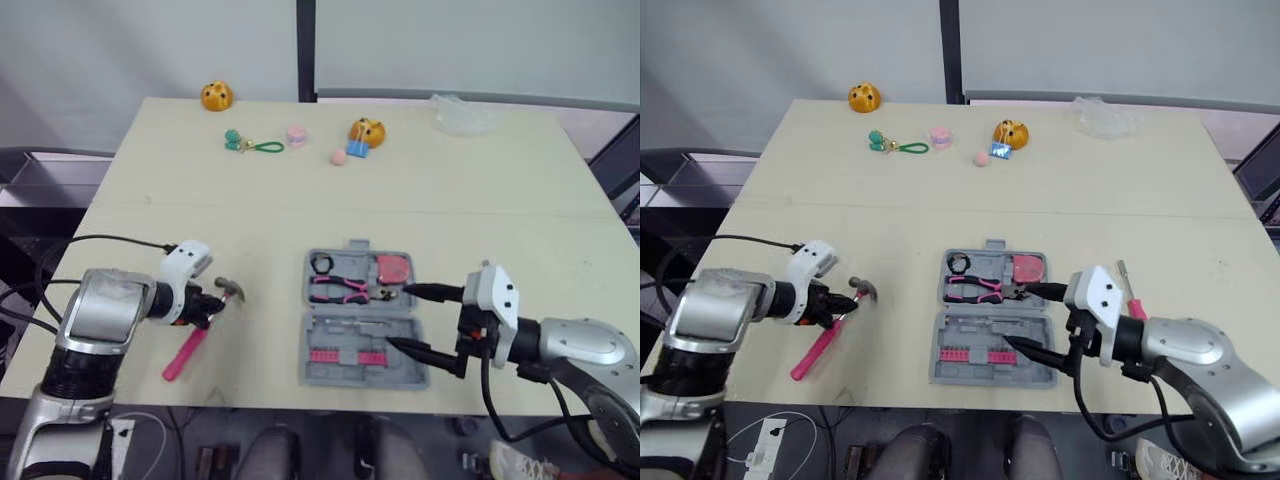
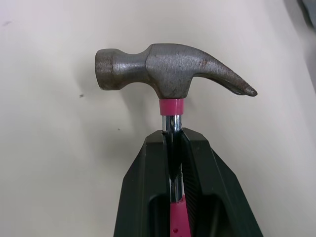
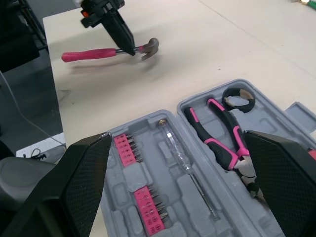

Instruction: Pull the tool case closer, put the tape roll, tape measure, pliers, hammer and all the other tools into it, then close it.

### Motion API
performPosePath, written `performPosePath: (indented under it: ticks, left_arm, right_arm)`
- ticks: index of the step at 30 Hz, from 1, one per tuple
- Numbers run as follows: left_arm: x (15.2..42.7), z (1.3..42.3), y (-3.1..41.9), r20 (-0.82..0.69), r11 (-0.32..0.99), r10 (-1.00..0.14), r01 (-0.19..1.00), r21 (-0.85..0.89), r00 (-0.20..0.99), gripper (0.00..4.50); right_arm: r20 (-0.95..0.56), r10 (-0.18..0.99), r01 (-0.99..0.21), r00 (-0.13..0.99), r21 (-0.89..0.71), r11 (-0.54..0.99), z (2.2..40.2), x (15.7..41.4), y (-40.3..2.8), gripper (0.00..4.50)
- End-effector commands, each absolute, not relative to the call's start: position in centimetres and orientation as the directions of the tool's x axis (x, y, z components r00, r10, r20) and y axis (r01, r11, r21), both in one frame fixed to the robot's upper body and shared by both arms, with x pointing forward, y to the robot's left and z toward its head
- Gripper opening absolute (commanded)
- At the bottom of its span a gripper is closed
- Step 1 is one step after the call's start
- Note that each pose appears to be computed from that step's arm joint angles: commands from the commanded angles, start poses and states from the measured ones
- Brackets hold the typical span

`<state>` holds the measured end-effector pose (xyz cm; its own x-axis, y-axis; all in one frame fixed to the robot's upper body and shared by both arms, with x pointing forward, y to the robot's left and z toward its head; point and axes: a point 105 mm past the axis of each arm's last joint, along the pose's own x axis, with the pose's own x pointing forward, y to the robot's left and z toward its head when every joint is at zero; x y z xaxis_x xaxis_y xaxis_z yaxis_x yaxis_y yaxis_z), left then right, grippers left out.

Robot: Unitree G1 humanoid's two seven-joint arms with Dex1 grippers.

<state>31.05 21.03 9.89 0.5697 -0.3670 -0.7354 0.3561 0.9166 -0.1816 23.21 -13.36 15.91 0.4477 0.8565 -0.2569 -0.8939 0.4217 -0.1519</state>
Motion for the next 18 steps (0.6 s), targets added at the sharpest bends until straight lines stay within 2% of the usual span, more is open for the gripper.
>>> performPosePath:
  ticks: [1, 6, 16, 18]
  left_arm:
    - [31.9, 11.1, 21.8, -0.692, 0.962, -0.272, 0.214, -0.171, 0.668, 0.03]
    - [33.1, 10.6, 21.2, -0.678, 0.977, -0.205, 0.105, -0.187, 0.706, 0.03]
    - [33.3, 8.1, 21.2, -0.69, 0.98, -0.187, 0.081, -0.183, 0.7, 0.03]
    - [33.1, 8.5, 21.4, -0.672, 0.979, -0.195, 0.098, -0.181, 0.715, 0.91]
  right_arm:
    - [-0.237, 0.874, -0.903, 0.424, -0.181, 0.39, 16.6, 22.9, -13.0, 4.5]
    - [-0.243, 0.869, -0.901, 0.43, -0.183, 0.394, 16.6, 22.9, -13.2, 4.5]
    - [-0.254, 0.859, -0.894, 0.444, -0.189, 0.406, 16.6, 22.8, -13.7, 4.5]
    - [-0.254, 0.859, -0.894, 0.444, -0.188, 0.406, 16.6, 22.8, -13.8, 4.5]
